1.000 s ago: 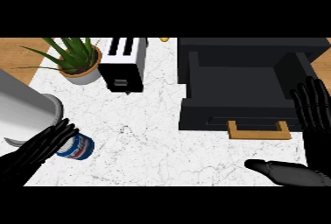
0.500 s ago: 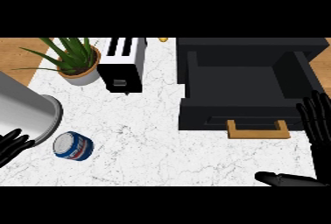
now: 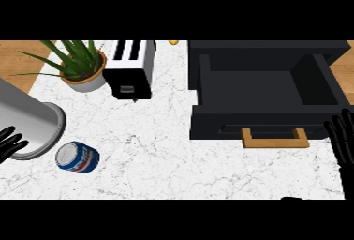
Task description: Pick up the can, place it into the drawer and close the drawer
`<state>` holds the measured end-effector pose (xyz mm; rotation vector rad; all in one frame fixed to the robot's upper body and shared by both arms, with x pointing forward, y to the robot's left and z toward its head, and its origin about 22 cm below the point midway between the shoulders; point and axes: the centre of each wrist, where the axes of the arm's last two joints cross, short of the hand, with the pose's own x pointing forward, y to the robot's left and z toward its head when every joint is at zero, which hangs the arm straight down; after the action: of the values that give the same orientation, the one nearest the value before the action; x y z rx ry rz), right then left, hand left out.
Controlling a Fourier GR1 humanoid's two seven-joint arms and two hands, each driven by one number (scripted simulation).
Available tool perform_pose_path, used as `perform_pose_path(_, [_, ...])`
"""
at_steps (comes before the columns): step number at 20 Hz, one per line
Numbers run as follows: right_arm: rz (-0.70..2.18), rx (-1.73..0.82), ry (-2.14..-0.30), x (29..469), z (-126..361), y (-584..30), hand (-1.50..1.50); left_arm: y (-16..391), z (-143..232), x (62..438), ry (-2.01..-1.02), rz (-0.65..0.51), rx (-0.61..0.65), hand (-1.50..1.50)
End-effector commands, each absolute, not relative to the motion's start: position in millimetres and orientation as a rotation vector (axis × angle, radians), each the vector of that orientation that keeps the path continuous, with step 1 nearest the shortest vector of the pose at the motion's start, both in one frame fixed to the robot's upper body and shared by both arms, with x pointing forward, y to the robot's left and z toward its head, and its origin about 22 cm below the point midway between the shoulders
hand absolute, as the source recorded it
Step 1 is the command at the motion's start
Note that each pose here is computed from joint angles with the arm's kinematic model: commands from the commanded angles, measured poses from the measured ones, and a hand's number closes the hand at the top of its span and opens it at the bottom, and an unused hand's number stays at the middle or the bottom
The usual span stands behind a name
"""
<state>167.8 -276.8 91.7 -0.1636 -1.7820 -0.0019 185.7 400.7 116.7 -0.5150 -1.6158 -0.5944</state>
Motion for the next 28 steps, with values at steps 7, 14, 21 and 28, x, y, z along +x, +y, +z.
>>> perform_pose_path(7, [0.017, -0.161, -1.786, 168, 76, -290, -1.5, 384, 88, 206, -1.592, -0.602, -0.508, -1.5])
perform_pose_path(14, [0.025, -0.163, -1.779, 165, 90, -300, -1.5, 383, 73, 229, -1.61, -0.58, -0.481, -1.5])
perform_pose_path(21, [0.047, -0.156, -1.785, 155, 91, -289, -1.5, 391, 36, 214, -1.574, -0.559, -0.441, -1.5])
perform_pose_path(28, [0.036, -0.186, -1.789, 172, 68, -288, -1.5, 390, 1, 237, -1.569, -0.544, -0.43, -1.5])
